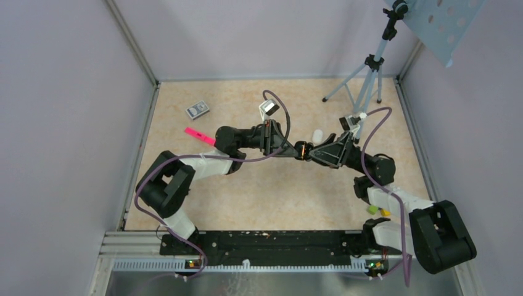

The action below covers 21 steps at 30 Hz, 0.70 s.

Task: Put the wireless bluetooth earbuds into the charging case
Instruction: Open the charging case to the charging case.

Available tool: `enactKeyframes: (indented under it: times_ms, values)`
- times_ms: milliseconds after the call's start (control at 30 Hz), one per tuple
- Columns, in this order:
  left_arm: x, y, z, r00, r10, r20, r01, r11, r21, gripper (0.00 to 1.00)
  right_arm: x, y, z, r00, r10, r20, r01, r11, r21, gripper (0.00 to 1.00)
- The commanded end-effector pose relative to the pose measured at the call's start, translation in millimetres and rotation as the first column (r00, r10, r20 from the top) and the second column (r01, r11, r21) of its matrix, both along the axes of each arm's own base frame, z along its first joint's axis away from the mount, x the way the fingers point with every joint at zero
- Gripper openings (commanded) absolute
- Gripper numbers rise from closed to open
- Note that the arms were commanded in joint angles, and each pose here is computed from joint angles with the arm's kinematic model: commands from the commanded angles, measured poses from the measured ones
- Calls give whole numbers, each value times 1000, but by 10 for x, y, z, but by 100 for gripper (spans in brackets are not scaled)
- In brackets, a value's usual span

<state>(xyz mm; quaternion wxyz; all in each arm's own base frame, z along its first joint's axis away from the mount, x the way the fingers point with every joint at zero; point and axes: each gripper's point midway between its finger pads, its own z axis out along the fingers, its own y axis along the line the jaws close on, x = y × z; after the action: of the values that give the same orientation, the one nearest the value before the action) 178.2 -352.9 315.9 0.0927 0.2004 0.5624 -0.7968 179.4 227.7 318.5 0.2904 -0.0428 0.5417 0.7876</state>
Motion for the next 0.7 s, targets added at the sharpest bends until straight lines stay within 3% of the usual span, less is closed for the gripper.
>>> enactKeyframes:
  times_ms: [0,667]
  values:
    - [-103,93,297,994,3,112,7,997,-81,0,-242,-93,211,972,-32,234,16,997,70,58]
    - [-146,133,302,994,8,109,3,996,-94,0,-304,-223,260,964,-87,253,63,993,99,41]
